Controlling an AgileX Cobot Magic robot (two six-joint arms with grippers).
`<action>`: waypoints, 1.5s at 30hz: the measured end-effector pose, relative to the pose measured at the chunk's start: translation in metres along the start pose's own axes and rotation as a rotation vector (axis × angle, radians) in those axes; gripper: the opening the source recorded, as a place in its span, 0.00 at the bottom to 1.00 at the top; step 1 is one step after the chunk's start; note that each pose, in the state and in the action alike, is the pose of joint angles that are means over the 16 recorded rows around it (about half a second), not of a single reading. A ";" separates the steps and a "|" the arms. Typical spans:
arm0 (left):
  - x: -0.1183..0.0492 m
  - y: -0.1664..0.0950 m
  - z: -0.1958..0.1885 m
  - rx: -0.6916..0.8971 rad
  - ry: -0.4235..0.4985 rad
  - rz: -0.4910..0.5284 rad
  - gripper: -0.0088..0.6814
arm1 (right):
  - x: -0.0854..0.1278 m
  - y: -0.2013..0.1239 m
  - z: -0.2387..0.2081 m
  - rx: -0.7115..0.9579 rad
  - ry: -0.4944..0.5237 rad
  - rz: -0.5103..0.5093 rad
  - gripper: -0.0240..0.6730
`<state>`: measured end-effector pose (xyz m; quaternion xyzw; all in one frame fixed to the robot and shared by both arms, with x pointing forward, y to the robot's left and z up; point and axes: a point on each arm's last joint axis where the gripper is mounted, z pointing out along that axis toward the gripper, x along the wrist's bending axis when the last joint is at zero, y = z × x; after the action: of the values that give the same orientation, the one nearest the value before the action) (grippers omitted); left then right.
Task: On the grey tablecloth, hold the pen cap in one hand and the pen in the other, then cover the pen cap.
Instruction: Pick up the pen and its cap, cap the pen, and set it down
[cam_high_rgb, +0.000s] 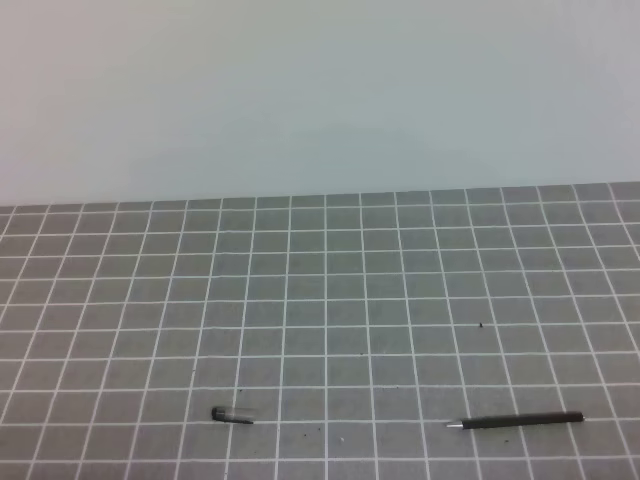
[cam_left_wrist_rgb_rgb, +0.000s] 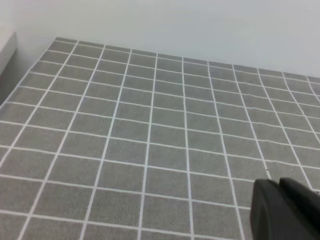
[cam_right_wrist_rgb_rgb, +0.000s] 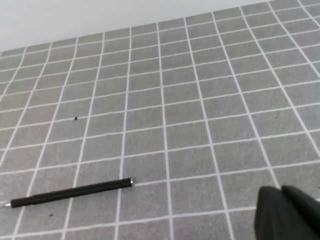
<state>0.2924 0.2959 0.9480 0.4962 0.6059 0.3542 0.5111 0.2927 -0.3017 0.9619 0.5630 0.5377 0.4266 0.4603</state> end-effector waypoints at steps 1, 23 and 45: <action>0.000 0.000 0.000 0.000 0.000 0.000 0.01 | 0.000 0.000 0.000 0.000 0.000 0.000 0.05; -0.003 0.000 0.000 0.002 -0.032 -0.104 0.01 | 0.002 0.000 0.000 -0.003 0.021 0.115 0.05; -0.021 0.005 -0.002 0.036 -0.243 -0.813 0.01 | 0.002 0.024 -0.003 -0.241 0.151 0.933 0.05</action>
<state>0.2910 0.2770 0.9584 0.2638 0.6936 0.0522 0.6684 0.2949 -0.2997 0.9860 0.6543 0.2068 0.6861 0.2418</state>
